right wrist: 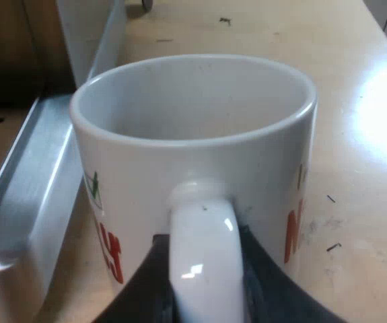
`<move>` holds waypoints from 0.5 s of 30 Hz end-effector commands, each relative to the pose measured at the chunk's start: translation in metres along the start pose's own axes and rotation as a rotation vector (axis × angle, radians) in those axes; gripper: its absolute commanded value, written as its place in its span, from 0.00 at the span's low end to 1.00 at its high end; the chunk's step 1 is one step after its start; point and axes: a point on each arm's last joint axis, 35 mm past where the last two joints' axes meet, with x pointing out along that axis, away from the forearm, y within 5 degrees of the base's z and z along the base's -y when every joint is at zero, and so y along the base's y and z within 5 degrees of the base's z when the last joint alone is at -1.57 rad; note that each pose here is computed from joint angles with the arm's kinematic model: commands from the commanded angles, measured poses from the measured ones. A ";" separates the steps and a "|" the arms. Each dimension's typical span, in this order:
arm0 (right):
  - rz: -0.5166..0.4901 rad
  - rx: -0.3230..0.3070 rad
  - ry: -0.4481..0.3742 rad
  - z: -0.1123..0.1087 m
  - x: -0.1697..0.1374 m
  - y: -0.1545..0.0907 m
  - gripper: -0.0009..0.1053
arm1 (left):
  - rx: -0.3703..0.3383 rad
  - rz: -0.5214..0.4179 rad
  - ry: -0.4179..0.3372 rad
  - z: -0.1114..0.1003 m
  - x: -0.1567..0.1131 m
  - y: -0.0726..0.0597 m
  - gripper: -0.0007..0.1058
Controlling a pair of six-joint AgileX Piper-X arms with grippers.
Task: Remove mug from coffee machine
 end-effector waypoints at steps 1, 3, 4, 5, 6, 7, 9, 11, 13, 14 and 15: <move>-0.037 0.014 -0.075 0.008 0.005 -0.002 0.01 | -0.008 -0.014 0.000 0.000 0.000 -0.001 0.82; -0.037 0.014 -0.076 0.005 0.010 0.000 0.01 | -0.008 -0.014 0.000 0.000 0.000 -0.001 0.82; -0.037 0.014 -0.077 0.005 0.010 0.000 0.01 | -0.008 -0.014 0.000 0.000 0.000 -0.001 0.82; -0.037 0.014 -0.074 0.003 0.012 0.001 0.01 | -0.008 -0.014 0.000 0.000 0.000 -0.001 0.82; -0.035 0.012 -0.069 0.002 0.013 0.002 0.01 | -0.008 -0.014 0.000 0.000 0.000 -0.001 0.82; -0.034 0.010 -0.063 0.000 0.015 0.003 0.01 | -0.008 -0.014 0.000 0.000 0.000 -0.001 0.82; -0.030 0.005 -0.046 -0.004 0.017 0.005 0.01 | -0.008 -0.014 0.000 0.000 0.000 -0.001 0.82; -0.026 0.001 -0.031 -0.007 0.019 0.006 0.01 | -0.008 -0.014 0.000 0.000 0.000 -0.001 0.82; -0.023 -0.002 -0.021 -0.009 0.020 0.007 0.01 | -0.008 -0.014 0.000 0.000 0.000 -0.001 0.82; -0.022 -0.003 -0.016 -0.010 0.020 0.007 0.01 | -0.008 -0.014 0.000 0.000 0.000 -0.001 0.82; -0.022 -0.004 -0.014 -0.010 0.021 0.007 0.01 | -0.008 -0.014 0.000 0.000 0.000 -0.001 0.82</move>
